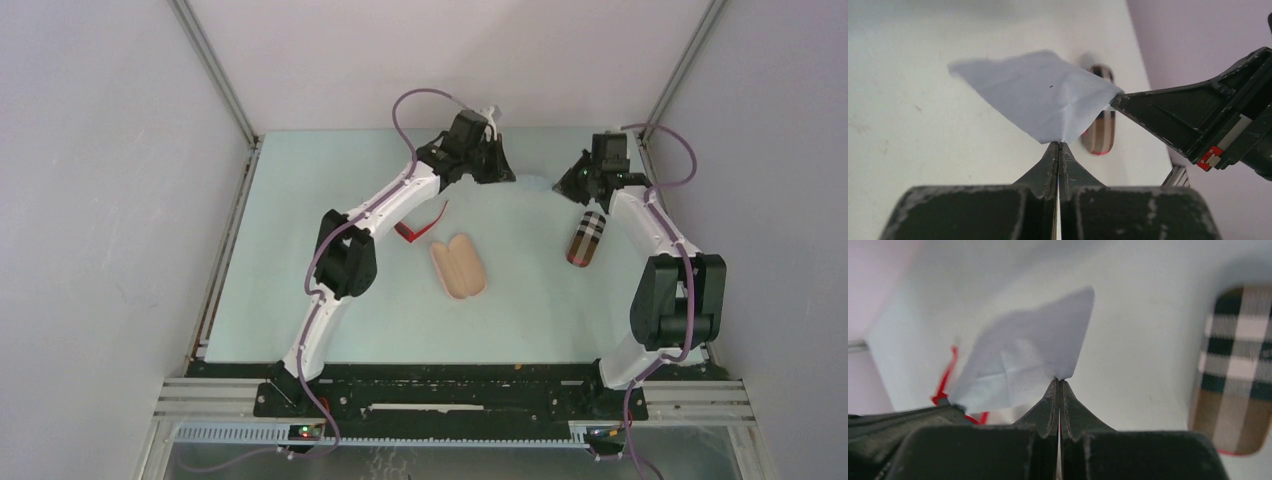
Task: Organize the sunglasses
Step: Adjust the glasses cleaning cloth at the center of the board.
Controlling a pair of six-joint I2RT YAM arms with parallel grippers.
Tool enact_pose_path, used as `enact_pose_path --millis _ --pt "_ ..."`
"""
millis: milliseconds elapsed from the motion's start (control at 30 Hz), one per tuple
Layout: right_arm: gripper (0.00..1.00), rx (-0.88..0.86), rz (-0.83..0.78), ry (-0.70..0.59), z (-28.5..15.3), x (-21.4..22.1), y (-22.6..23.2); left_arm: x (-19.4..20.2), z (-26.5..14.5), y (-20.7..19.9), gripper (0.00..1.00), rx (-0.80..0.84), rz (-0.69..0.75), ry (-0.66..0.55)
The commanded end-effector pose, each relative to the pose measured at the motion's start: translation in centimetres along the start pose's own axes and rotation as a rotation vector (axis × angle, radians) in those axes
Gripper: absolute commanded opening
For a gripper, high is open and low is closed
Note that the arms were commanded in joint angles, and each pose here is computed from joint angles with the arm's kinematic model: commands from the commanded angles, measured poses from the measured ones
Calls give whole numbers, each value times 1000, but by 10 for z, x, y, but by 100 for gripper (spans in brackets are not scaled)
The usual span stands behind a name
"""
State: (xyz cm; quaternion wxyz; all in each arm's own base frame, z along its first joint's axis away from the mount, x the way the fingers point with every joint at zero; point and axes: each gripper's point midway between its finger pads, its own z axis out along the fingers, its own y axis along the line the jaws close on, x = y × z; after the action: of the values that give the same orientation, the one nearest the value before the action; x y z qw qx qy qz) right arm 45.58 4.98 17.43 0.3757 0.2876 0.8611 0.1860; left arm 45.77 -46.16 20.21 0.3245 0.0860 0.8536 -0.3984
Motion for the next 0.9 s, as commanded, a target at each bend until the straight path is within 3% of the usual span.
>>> enact_pose_path --millis 0,167,267,867 --pt "0 77 -14 150 5 67 -37 56 0 12 0 30 20 117" --pt "0 169 -12 256 6 134 -79 139 -2 37 0 -26 15 276" --pt "0 204 -7 297 -2 159 -98 167 -10 43 0 -43 -8 331" --pt "0 264 -45 345 -26 207 -116 204 -45 61 0 -174 -17 448"
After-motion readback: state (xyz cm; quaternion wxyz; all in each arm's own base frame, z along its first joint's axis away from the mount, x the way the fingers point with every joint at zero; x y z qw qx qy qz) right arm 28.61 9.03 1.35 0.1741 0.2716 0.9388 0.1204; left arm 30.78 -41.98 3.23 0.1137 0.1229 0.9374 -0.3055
